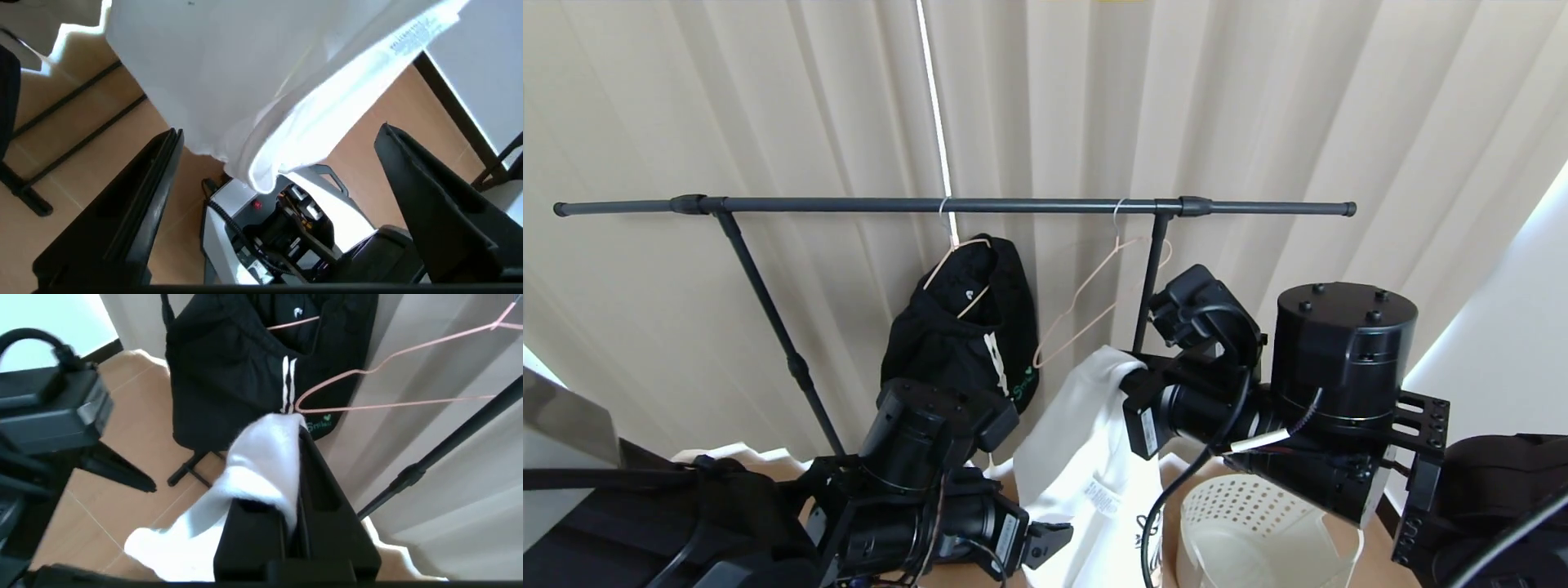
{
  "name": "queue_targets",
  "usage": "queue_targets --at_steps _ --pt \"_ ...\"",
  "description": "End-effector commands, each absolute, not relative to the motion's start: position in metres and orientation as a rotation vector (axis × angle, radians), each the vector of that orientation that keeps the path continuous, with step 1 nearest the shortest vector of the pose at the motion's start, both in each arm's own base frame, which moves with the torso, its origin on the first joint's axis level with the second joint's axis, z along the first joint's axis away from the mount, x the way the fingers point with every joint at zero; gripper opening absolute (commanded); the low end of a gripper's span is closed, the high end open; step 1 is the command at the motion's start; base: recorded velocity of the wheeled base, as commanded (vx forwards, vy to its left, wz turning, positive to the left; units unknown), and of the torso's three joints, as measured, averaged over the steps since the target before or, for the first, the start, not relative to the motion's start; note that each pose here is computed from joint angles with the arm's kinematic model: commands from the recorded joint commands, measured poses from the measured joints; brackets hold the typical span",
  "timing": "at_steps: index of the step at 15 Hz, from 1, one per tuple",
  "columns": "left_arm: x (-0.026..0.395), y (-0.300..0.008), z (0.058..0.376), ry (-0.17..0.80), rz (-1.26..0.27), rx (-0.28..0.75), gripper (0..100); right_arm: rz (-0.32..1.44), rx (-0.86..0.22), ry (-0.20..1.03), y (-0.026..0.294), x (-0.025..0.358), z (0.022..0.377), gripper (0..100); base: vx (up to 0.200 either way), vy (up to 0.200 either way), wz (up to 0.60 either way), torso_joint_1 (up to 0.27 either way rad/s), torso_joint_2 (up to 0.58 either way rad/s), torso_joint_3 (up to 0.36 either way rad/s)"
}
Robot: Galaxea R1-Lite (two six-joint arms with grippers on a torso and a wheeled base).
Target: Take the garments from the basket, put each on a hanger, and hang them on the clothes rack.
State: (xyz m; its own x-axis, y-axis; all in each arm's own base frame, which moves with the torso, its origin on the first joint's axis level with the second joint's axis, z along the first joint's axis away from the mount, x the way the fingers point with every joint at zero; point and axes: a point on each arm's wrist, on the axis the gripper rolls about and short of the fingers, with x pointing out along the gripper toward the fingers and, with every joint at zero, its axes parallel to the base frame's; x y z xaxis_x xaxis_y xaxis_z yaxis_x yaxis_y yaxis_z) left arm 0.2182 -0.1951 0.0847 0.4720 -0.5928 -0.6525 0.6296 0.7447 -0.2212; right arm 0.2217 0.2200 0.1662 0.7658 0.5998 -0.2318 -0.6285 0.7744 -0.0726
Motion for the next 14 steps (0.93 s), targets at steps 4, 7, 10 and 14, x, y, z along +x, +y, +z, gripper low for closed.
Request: queue_targets --at_steps 4,7,10,14 --pt "0.237 -0.205 0.079 0.789 -0.619 -0.050 100 0.693 -0.145 0.176 0.216 0.207 0.175 0 0.000 0.000 0.00 0.000 0.00 0.000" --pt "0.242 -0.208 0.068 0.807 -0.543 -0.052 100 0.693 -0.136 0.156 0.212 0.204 0.181 0 0.000 0.000 0.00 0.000 0.00 0.000" --pt "0.251 -0.203 0.061 0.816 -0.483 -0.053 100 0.693 -0.133 0.149 0.209 0.201 0.184 0 0.000 0.000 0.00 0.000 0.00 0.000" --pt "0.251 -0.200 0.055 0.839 -0.454 -0.064 100 0.689 -0.118 0.119 0.203 0.196 0.195 0 0.000 0.000 0.00 0.000 0.00 0.000"
